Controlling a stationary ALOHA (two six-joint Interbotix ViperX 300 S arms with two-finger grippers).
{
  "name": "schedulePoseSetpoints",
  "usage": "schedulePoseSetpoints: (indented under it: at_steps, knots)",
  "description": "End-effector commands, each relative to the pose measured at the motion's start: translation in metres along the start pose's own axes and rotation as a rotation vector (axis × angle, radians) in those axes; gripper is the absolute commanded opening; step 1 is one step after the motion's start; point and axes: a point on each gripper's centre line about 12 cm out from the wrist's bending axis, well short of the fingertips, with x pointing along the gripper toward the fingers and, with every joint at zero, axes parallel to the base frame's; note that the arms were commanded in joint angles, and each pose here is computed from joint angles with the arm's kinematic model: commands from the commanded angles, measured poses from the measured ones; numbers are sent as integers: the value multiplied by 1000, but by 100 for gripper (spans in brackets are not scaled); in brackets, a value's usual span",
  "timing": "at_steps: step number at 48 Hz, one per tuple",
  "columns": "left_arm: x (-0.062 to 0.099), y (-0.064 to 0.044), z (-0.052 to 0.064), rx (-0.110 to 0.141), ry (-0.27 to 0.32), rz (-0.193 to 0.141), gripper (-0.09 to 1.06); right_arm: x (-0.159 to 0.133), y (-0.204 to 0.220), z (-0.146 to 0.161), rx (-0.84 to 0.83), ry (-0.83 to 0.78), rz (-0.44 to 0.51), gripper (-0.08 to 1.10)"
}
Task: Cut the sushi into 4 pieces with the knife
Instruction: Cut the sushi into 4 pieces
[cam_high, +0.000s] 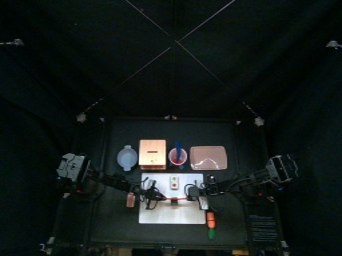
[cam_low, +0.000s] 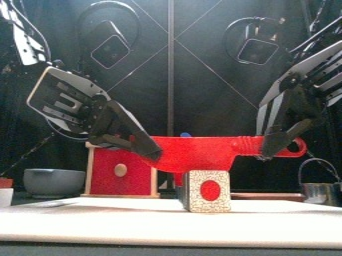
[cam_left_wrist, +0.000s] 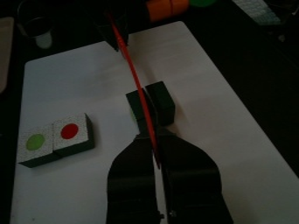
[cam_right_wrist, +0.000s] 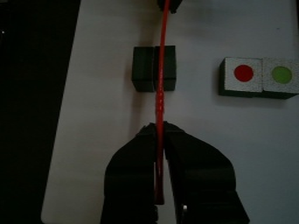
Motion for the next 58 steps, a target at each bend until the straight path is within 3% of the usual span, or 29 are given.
schedulePoseSetpoints:
  at_steps: [1, 24, 31, 38, 42, 51, 58]
  knots:
    - [8, -3, 3, 17, -3, -12, 20, 8, -2, 7, 3, -10, -9, 11]
    - [18, -6, -22, -3, 79, -14, 20, 31, 2, -3, -3, 54, -5, 11]
    - [17, -14, -17, 11, 66, -32, 20, 32, 10, -3, -3, 54, 11, 11]
    - [17, -29, -5, 51, 32, -74, 20, 31, 19, -2, -5, 50, 29, 11]
    - [16, -30, -1, 59, 23, -80, 20, 30, 22, 0, -7, 48, 37, 11]
    - [13, -25, 12, 40, 16, -60, 24, 20, 22, 9, -12, 19, 42, 11]
    - [6, -16, 20, 23, 6, -39, 39, 3, 22, 10, -15, 15, 52, 11]
